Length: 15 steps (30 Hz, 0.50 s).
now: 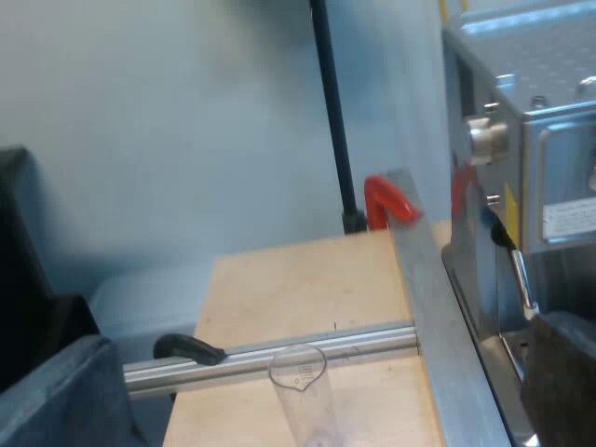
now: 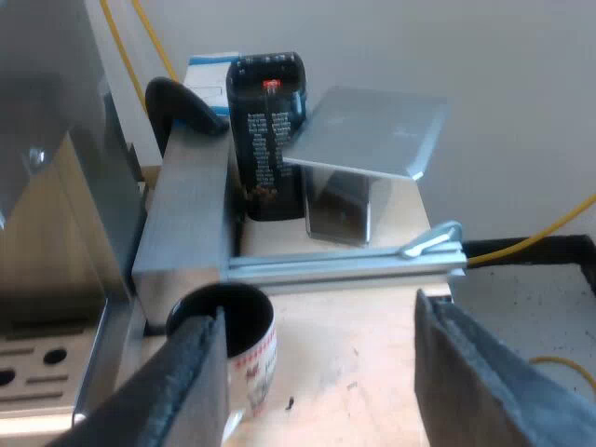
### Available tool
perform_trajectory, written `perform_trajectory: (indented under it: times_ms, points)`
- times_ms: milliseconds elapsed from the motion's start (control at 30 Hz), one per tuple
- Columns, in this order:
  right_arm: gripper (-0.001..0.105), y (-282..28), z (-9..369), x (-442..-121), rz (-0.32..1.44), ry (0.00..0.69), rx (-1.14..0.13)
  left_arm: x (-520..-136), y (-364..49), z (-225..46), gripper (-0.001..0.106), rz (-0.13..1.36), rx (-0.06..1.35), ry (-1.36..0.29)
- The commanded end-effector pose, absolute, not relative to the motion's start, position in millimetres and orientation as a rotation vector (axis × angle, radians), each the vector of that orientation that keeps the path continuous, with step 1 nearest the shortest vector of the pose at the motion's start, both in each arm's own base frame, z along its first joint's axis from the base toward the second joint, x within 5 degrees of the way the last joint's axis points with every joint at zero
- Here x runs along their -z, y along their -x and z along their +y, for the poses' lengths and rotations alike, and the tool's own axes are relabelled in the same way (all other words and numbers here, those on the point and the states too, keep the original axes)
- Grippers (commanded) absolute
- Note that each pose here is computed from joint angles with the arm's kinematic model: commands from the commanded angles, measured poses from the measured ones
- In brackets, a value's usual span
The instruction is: Grind coffee beans and then tamp
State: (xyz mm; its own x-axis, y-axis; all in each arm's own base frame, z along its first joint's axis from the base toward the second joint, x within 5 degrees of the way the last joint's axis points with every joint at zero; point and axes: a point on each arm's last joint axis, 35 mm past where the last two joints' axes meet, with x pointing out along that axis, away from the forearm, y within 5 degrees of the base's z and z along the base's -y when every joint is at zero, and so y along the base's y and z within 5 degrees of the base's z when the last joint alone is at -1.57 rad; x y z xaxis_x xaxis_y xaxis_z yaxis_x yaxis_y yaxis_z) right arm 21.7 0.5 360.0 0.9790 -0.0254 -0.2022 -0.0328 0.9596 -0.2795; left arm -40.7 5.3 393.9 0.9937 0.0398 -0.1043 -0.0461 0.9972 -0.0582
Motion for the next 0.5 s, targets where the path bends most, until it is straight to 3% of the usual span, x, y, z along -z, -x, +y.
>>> perform_trajectory:
  times_ms: [33, 300, 500]
  points:
    - [0.049, -9.6, 2.0, -355.7, 0.156, 0.302, -0.002, -383.8, 40.2, 5.5, 0.086, 0.151, -0.045, 0.070]
    - [0.049, -14.0, 2.1, -334.5, 0.225, 0.285, -0.028, -353.7, 38.4, 3.6, 0.086, 0.388, -0.012, 0.054]
    - [0.049, -22.7, 1.7, -318.1, 0.279, 0.276, -0.052, -341.6, 20.8, 2.0, 0.086, 0.392, 0.005, 0.067]
